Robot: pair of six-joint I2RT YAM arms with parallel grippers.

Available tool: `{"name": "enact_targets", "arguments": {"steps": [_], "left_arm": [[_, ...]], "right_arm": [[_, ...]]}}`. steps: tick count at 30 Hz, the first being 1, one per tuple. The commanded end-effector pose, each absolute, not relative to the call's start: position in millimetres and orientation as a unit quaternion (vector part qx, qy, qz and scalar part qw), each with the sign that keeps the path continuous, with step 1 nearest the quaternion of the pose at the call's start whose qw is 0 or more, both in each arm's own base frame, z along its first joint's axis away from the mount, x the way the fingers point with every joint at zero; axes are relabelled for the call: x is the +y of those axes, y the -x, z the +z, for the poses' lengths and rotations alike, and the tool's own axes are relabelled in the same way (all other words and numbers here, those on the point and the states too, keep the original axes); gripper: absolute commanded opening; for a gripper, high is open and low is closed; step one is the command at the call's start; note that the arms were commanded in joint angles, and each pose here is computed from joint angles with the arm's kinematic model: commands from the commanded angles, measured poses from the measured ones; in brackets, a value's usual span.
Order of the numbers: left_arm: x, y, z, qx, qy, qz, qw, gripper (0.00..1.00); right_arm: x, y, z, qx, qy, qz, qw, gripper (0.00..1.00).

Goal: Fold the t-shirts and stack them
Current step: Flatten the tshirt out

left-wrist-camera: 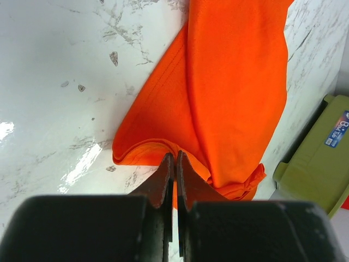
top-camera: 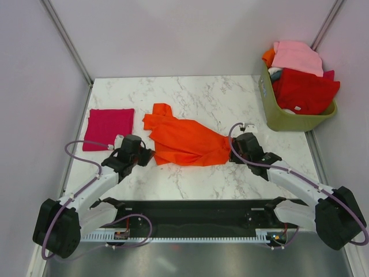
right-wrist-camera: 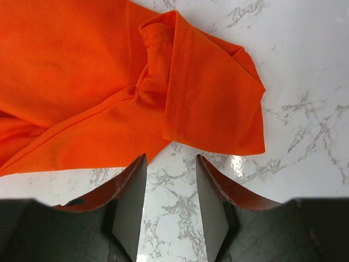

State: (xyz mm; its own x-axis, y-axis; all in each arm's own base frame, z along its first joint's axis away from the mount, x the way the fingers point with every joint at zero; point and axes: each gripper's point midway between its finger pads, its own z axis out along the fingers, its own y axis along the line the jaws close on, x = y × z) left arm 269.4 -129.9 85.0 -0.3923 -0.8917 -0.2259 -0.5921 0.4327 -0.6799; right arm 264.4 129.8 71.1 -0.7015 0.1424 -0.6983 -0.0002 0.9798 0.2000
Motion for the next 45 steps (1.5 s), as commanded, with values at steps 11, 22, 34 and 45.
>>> {"name": "enact_targets", "arguments": {"steps": [11,22,34,45], "left_arm": [[-121,-273,85,0.800,0.456,-0.234,0.313,0.02],[-120,-272,83,0.800,0.456,-0.232,0.313,0.02],[-119,-273,82,0.802,0.454,-0.229,0.313,0.02],[-119,-273,82,0.803,0.453,-0.227,0.314,0.02]], "right_arm": [[147,-281,70,0.923,-0.002,0.059,0.379,0.47],[143,-295,57,0.928,-0.006,0.006,0.372,0.45],[134,-294,48,0.930,-0.014,-0.025,0.366,0.31],[124,-285,79,0.917,-0.031,-0.010,0.397,0.00]]}}
